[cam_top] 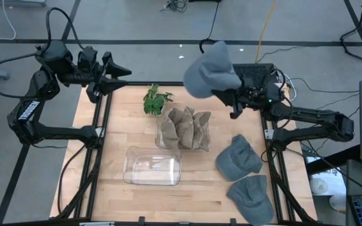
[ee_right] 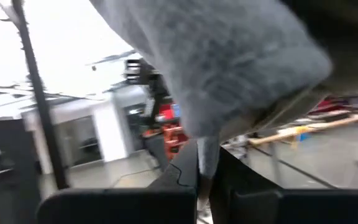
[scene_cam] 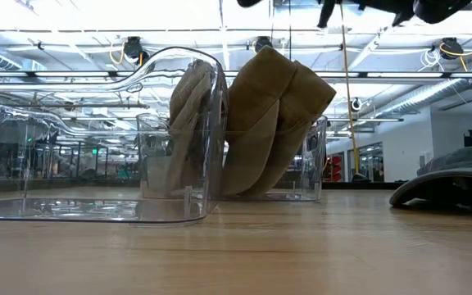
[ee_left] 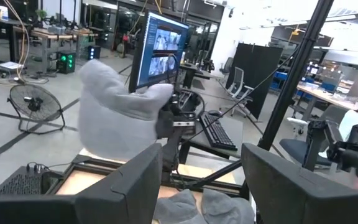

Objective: Pick & Place hat
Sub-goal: Put the top blue cap into the bottom transparent bin

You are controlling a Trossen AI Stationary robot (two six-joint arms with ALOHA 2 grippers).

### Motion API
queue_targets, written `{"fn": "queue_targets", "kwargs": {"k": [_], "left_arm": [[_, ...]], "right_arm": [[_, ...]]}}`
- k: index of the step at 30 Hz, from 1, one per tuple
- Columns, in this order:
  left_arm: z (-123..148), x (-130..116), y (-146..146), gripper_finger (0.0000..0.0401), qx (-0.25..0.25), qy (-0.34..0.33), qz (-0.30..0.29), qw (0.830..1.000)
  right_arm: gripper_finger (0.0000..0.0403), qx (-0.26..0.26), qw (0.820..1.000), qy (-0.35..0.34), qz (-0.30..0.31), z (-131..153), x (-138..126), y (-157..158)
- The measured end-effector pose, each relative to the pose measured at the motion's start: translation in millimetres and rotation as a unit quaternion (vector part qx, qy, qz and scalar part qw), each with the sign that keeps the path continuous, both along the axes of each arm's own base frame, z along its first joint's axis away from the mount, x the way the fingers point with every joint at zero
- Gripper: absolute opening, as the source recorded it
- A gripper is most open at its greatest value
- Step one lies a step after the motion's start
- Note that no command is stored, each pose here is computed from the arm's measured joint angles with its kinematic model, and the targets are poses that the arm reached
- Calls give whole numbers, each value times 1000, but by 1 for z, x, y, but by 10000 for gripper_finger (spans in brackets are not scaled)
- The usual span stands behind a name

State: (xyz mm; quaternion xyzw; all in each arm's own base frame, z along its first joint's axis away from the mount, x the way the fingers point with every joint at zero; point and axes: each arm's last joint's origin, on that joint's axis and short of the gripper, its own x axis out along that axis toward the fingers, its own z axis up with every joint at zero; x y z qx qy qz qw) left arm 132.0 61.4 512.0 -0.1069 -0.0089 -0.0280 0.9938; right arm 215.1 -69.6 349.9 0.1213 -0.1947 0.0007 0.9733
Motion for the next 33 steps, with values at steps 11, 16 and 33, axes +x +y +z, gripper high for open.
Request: {"fn": "queue_targets", "kwargs": {"k": [11, 16, 33], "left_arm": [[3, 0, -3, 230, -17, -9, -53, 998], [3, 0, -3, 230, -42, -6, -61, 997], [-3, 3, -4, 230, -204, 44, -108, 972]], "right_arm": [[0, -4, 983, 47, 178, 57, 42, 19], [0, 6, 949, 95, 300, 80, 72, 27], [0, -39, 913, 82, 399, 98, 133, 51]]}}
